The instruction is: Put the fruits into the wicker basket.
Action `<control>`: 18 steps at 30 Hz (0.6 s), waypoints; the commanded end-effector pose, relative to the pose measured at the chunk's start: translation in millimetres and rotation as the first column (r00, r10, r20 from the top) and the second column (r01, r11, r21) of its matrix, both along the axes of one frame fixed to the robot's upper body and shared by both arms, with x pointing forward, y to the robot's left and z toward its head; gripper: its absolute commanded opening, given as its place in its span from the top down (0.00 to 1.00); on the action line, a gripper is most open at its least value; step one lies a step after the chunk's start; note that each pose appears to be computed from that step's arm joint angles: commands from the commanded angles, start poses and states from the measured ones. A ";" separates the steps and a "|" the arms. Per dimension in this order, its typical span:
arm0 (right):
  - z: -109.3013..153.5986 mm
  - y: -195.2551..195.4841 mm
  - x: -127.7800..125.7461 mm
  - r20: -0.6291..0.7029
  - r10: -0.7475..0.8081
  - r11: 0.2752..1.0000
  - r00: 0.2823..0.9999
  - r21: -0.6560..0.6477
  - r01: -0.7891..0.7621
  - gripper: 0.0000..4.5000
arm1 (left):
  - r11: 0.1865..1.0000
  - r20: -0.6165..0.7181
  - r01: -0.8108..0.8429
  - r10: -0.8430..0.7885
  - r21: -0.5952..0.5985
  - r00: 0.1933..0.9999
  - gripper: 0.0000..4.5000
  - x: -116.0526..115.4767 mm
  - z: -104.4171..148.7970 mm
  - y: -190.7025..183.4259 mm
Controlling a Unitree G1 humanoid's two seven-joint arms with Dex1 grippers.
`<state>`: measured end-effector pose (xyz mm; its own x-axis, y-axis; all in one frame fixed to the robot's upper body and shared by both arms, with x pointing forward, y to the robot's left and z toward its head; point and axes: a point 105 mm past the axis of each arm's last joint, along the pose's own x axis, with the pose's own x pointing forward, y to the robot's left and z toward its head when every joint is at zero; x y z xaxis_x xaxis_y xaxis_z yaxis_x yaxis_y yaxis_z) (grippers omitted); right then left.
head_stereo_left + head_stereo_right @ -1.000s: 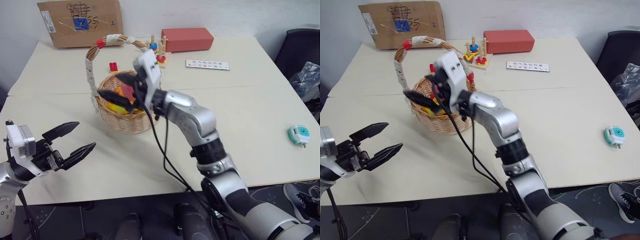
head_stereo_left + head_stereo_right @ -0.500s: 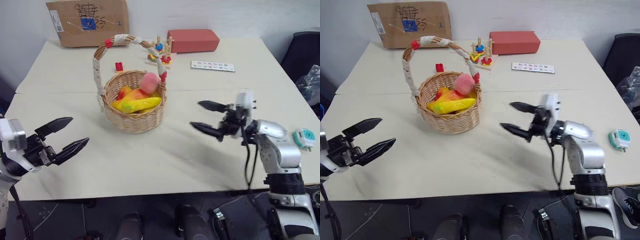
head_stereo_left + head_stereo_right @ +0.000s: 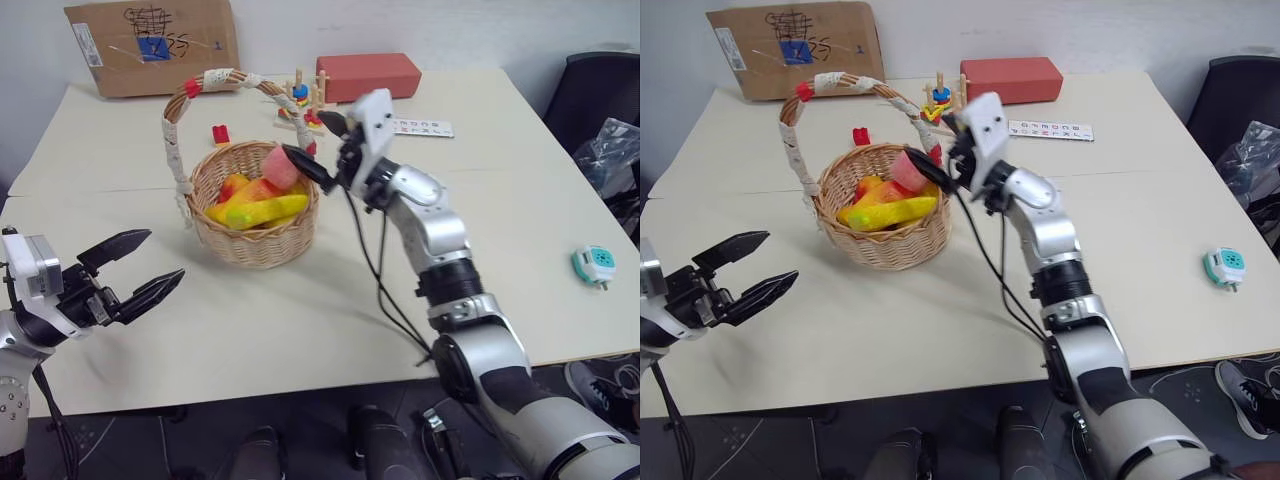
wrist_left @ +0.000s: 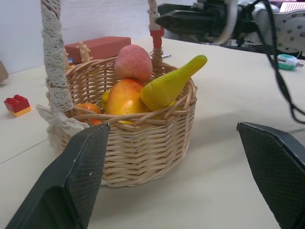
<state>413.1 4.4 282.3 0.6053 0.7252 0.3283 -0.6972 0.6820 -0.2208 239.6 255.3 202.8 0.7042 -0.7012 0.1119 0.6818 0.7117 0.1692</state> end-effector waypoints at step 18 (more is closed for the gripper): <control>31.8 -66.1 -15.7 0.084 -0.112 0.992 0.990 0.063 0.107 0.94 | 0.997 0.083 0.078 -0.078 -0.006 0.993 0.00 12.8 17.8 -22.0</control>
<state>409.0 -40.9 281.2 0.6807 0.6585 0.3211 -0.6236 0.7508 -0.2178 252.4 233.5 218.0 0.6424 -0.7490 0.1620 0.7194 0.6623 0.2094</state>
